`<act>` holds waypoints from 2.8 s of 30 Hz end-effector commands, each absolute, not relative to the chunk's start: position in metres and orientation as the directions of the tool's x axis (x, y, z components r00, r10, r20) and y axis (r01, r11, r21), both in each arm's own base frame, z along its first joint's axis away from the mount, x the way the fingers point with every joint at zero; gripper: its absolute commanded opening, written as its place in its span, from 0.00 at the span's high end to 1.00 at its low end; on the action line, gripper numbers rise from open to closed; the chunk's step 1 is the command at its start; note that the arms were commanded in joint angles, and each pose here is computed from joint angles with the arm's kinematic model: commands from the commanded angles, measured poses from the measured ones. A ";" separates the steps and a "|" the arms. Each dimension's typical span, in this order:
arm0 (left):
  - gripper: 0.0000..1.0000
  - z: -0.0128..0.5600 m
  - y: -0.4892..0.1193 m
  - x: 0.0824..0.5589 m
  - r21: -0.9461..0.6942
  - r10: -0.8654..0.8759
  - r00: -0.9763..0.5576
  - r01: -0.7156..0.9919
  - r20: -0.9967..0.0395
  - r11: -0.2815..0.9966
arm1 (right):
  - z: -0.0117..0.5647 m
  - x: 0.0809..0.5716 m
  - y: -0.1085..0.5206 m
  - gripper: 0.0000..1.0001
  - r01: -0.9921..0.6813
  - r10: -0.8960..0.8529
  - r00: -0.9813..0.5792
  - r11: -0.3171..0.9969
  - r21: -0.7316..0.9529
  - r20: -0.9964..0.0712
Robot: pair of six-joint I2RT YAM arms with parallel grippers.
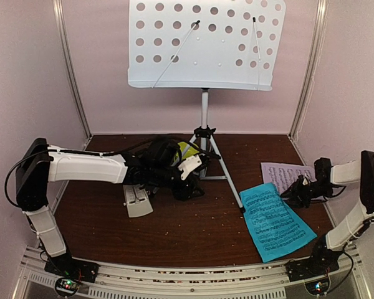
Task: Set up the instrument practice props
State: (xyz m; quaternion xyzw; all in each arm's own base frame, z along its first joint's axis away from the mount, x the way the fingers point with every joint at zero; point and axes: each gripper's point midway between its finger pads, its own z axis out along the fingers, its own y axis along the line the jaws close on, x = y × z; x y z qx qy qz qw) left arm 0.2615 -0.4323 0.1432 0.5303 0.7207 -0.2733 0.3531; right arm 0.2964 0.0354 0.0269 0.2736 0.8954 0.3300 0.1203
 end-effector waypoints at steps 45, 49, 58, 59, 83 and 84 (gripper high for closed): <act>0.47 0.170 -0.484 0.238 -0.006 0.463 -0.112 0.975 -0.879 0.224 | 0.084 0.280 0.106 0.14 0.209 0.469 -0.881 0.501 0.840 -0.061; 0.47 0.170 -0.484 0.238 -0.004 0.465 -0.110 0.975 -0.878 0.224 | 0.091 0.279 0.116 0.08 0.161 0.419 -0.903 0.536 0.829 -0.096; 0.47 0.167 -0.482 0.238 0.002 0.476 -0.108 0.975 -0.873 0.224 | 0.107 0.280 0.130 0.04 0.103 0.372 -0.919 0.547 0.831 -0.131; 0.47 0.167 -0.482 0.238 0.003 0.476 -0.107 0.975 -0.873 0.223 | 0.110 0.279 0.133 0.01 0.094 0.364 -0.922 0.539 0.837 -0.131; 0.43 0.191 -0.492 0.236 0.013 0.419 -0.080 0.976 -0.904 0.216 | 0.204 0.268 0.183 0.10 -0.016 0.396 -0.902 0.370 0.929 -0.174; 0.43 0.190 -0.490 0.236 0.006 0.414 -0.089 0.975 -0.906 0.223 | 0.208 0.268 0.188 0.10 -0.027 0.390 -0.904 0.362 0.932 -0.177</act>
